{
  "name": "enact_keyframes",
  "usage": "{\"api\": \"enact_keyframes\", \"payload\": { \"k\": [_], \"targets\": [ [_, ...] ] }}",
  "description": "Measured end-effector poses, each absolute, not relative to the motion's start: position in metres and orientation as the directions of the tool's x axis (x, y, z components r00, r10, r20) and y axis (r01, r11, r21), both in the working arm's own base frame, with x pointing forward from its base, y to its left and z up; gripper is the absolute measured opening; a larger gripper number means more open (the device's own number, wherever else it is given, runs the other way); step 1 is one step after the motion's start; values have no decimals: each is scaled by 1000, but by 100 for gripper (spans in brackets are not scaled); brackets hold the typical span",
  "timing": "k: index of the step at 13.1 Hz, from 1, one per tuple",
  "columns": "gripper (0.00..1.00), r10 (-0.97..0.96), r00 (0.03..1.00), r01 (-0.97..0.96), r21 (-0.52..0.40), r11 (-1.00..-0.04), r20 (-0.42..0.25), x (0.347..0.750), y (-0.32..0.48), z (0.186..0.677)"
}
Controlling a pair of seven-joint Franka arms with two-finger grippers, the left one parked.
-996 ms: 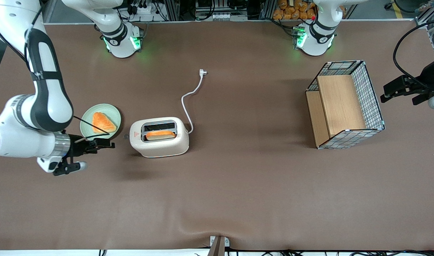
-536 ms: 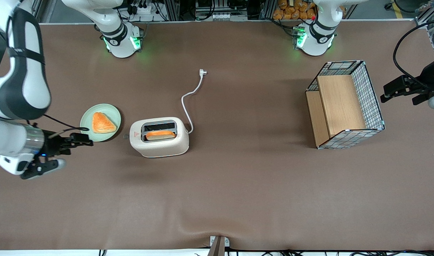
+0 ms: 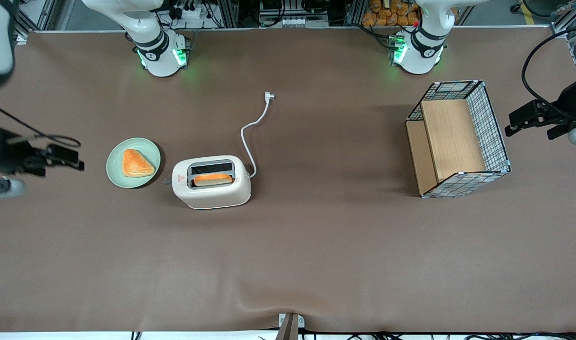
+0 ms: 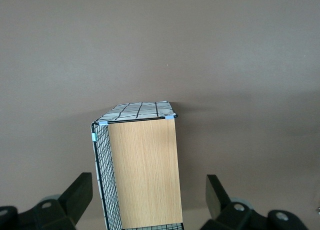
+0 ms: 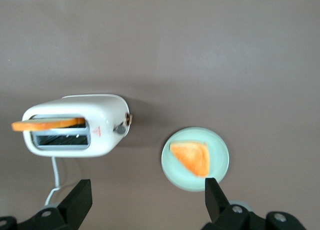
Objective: Press toaster button with right arm
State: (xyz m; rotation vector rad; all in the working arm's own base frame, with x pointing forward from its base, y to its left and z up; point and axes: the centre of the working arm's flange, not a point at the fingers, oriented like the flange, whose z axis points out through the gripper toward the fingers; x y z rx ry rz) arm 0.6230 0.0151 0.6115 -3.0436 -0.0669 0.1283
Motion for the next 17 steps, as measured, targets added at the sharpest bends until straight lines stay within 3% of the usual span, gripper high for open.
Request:
{"api": "enact_keyframes", "payload": {
  "k": [4, 8, 17],
  "targets": [
    [100, -21, 998, -22, -24, -999, -61, 580, 30, 656],
    [100, -29, 997, -30, -13, -999, -75, 549, 28, 661],
    [100, -39, 996, -39, -3, -999, -86, 536, 22, 655]
  ]
}}
